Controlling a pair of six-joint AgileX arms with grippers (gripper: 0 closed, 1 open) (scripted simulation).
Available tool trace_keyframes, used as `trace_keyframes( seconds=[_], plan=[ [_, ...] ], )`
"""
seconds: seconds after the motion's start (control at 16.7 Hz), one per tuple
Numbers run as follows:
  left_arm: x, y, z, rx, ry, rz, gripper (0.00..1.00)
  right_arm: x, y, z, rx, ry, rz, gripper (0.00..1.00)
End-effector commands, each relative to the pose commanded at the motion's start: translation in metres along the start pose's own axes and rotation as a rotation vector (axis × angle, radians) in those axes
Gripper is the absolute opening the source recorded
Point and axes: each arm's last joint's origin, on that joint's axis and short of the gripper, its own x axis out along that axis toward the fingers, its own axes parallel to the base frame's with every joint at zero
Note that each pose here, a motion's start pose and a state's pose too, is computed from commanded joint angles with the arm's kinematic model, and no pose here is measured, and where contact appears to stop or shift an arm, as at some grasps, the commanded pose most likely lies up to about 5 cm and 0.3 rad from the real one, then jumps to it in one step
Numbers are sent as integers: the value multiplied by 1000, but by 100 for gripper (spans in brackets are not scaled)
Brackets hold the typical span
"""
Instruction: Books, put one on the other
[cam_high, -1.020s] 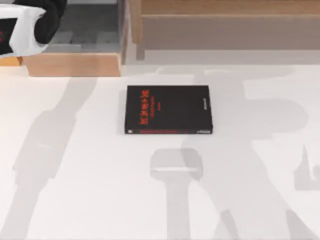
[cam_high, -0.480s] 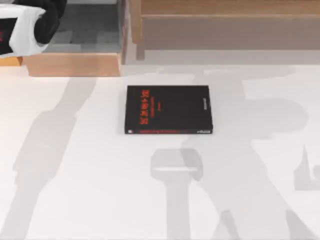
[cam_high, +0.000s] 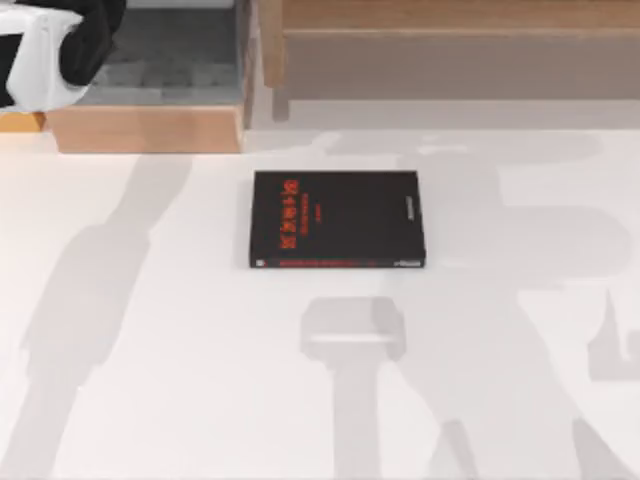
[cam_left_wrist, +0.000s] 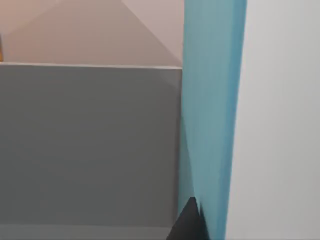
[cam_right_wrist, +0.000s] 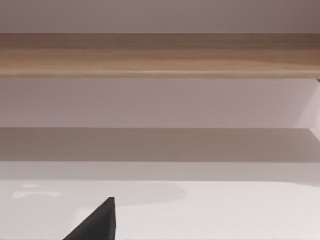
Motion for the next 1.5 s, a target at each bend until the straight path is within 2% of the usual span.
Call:
trace_keyframes(
  seconds=[0.24,0.42,0.78,1.02,1.14,1.26,1.5],
  plan=[
    [-4,-2,7,17,-13,10,0,0,0,0,0,0,0,100],
    [-23,-14,35,75,-66,26,0,0,0,0,0,0,0,100],
    [-99,-55,107,246,-190,57,0,0,0,0,0,0,0,100],
    [-152,-84,129,393,-209,40,0,0,0,0,0,0,0,100],
    [-170,-99,124,493,-185,13,0,0,0,0,0,0,0,100],
    [-180,-118,107,622,-135,-30,0,0,0,0,0,0,0,100],
    [-177,-158,34,951,28,-154,0,0,0,0,0,0,0,100]
  ],
)
